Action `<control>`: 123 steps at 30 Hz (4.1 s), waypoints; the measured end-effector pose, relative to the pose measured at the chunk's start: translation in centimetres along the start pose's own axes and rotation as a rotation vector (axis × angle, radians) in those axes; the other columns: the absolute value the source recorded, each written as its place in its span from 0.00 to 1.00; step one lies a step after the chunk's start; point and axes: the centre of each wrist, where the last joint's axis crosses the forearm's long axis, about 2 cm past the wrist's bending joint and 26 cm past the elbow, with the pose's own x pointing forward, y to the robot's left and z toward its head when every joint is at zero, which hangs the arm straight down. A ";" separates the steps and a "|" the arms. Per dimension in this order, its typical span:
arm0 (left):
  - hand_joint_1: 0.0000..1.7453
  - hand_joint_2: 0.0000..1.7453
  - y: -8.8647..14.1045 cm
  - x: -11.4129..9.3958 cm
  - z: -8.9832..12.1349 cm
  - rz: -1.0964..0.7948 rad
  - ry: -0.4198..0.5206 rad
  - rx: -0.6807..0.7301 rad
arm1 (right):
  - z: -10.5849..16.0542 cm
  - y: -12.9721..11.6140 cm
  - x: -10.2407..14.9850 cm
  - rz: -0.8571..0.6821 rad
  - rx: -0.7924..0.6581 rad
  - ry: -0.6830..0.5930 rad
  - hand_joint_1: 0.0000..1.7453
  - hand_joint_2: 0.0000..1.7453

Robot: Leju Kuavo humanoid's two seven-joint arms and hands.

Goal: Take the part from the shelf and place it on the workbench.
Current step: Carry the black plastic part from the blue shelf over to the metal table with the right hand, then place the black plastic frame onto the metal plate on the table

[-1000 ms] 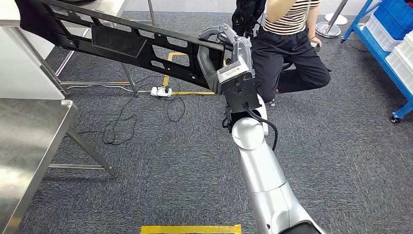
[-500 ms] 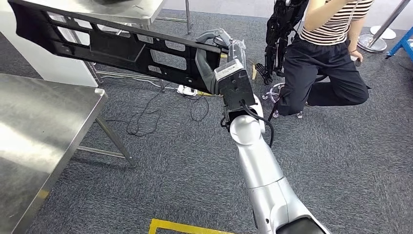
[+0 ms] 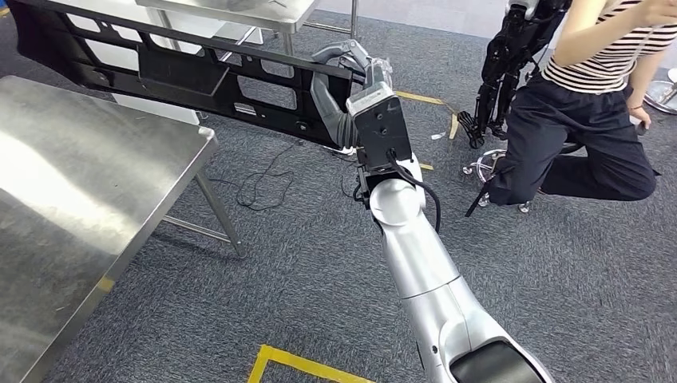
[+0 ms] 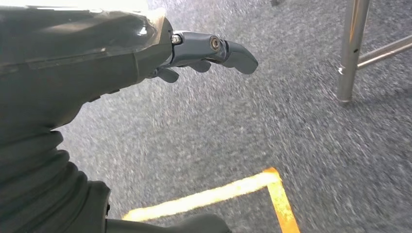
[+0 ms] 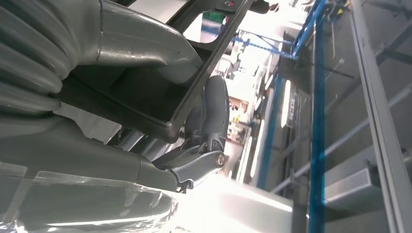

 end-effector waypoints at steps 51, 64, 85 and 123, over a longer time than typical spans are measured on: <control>0.00 1.00 -0.3 -0.6 0.3 0.116 -0.080 -0.012 | -0.7 -0.2 -2.0 0.213 0.050 0.048 1.00 1.00; 0.00 1.00 -2.4 -1.0 2.2 0.180 -0.112 -0.094 | 1.9 -3.5 -4.8 0.518 0.058 0.171 1.00 1.00; 0.00 1.00 -2.9 -0.5 2.3 0.154 -0.145 -0.140 | 7.1 -9.8 -8.5 0.663 -0.014 0.323 1.00 1.00; 0.00 1.00 -2.6 1.0 1.4 0.160 -0.180 -0.194 | 4.3 -16.3 -8.7 0.916 -0.165 0.343 1.00 1.00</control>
